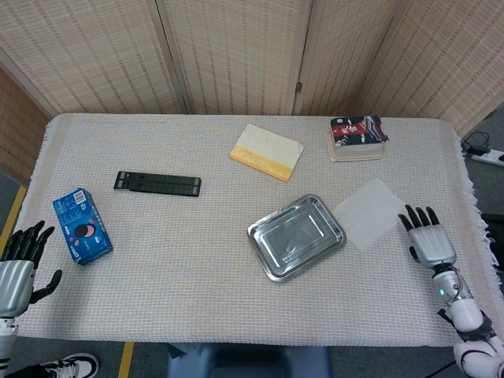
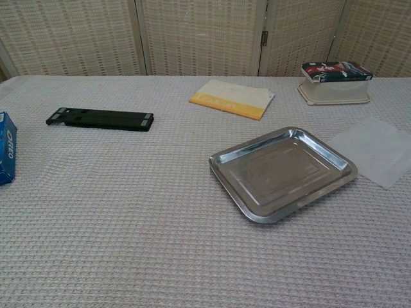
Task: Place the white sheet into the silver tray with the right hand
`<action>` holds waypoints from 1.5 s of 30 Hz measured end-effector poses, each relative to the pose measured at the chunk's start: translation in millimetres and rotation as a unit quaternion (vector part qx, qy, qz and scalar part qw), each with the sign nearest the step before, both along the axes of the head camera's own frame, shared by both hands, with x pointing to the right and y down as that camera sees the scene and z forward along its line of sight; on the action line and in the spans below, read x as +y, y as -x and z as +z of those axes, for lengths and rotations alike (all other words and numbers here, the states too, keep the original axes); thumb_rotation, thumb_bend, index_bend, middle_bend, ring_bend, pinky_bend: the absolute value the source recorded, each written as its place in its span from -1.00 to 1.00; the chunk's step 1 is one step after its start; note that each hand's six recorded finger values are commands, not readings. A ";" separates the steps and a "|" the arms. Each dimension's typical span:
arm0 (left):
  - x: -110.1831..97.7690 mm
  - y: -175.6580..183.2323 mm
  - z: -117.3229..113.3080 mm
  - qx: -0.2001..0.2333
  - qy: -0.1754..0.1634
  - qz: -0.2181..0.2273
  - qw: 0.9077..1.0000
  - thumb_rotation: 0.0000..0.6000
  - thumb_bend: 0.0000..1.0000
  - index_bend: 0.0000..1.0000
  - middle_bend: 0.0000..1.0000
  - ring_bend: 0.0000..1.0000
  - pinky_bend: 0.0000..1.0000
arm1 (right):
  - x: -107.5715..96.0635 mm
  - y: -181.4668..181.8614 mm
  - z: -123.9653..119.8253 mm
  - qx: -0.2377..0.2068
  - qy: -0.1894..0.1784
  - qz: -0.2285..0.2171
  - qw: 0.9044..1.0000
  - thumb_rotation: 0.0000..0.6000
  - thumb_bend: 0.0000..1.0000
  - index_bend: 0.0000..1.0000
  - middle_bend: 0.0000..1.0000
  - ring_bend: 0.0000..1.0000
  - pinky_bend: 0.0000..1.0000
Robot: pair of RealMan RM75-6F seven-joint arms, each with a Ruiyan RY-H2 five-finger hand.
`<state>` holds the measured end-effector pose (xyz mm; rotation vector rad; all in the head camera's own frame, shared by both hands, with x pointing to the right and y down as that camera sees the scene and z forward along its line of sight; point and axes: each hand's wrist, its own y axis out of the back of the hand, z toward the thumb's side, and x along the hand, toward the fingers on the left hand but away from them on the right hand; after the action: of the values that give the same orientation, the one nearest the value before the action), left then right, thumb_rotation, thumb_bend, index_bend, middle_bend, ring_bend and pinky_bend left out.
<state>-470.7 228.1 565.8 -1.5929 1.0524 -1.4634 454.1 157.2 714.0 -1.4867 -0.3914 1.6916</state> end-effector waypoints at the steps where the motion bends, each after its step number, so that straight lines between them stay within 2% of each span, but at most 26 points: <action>1: -0.1 0.8 1.0 -0.002 0.002 -0.001 1.000 1.00 -0.14 -1.00 -1.00 -1.00 -1.00 | -2.5 0.4 4.3 0.002 0.003 -0.002 1.000 1.00 -0.10 -0.73 -1.00 -1.00 -1.00; 6: -0.3 4.5 5.5 -0.013 0.016 -0.007 1.000 1.00 -0.14 -1.00 -1.00 -1.00 -1.00 | -15.0 8.8 24.1 0.003 0.006 -0.018 1.000 1.00 -0.10 -0.71 -1.00 -1.00 -1.00; 12: -1.7 6.4 4.5 -0.013 0.016 -0.012 1.000 1.00 -0.14 -1.00 -1.00 -1.00 -1.00 | -21.9 26.6 44.0 -0.007 0.010 -0.038 0.999 1.00 -0.10 -0.70 -1.00 -1.00 -1.00; 18: -2.5 10.8 3.8 -0.017 0.017 -0.022 0.999 1.00 -0.14 -1.00 -1.00 -1.00 -1.00 | -25.6 39.4 54.0 -0.011 0.014 -0.054 0.998 1.00 -0.11 -0.64 -1.00 -1.00 -1.00; 26: -2.7 11.8 1.6 -0.017 0.013 -0.024 0.999 1.00 -0.14 -1.00 -1.00 -1.00 -1.00 | -30.7 48.0 61.1 -0.007 0.010 -0.061 0.998 1.00 -0.10 -0.30 -1.00 -1.00 -1.00; 32: -3.2 13.2 1.1 -0.016 0.011 -0.025 0.999 1.00 -0.14 -1.00 -1.00 -1.00 -1.00 | -32.9 53.2 59.5 -0.017 -0.004 -0.059 0.998 1.00 -0.11 0.12 -1.00 -1.00 -1.00; 35: -3.3 13.1 1.0 -0.016 0.011 -0.024 1.000 1.00 -0.14 -1.00 -1.00 -1.00 -1.00 | -33.5 54.1 55.0 -0.030 -0.018 -0.056 0.998 1.00 -0.10 0.29 -0.91 -1.00 -1.00; 40: -3.0 11.6 1.0 -0.015 0.010 -0.019 1.000 1.00 -0.14 -1.00 -1.00 -1.00 -1.00 | -32.2 49.1 48.7 -0.043 -0.035 -0.049 0.997 1.00 -0.10 0.43 -0.79 -1.00 -1.00; 45: -2.2 10.2 -0.5 -0.014 0.006 -0.016 1.000 1.00 -0.14 -1.00 -1.00 -1.00 -1.00 | -32.3 46.4 46.3 -0.051 -0.041 -0.039 0.997 1.00 -0.10 0.50 -0.74 -1.00 -1.00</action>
<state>-480.9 225.8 565.3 -1.5664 1.0608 -1.5111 407.7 124.9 760.3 -1.5119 -0.4468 1.5252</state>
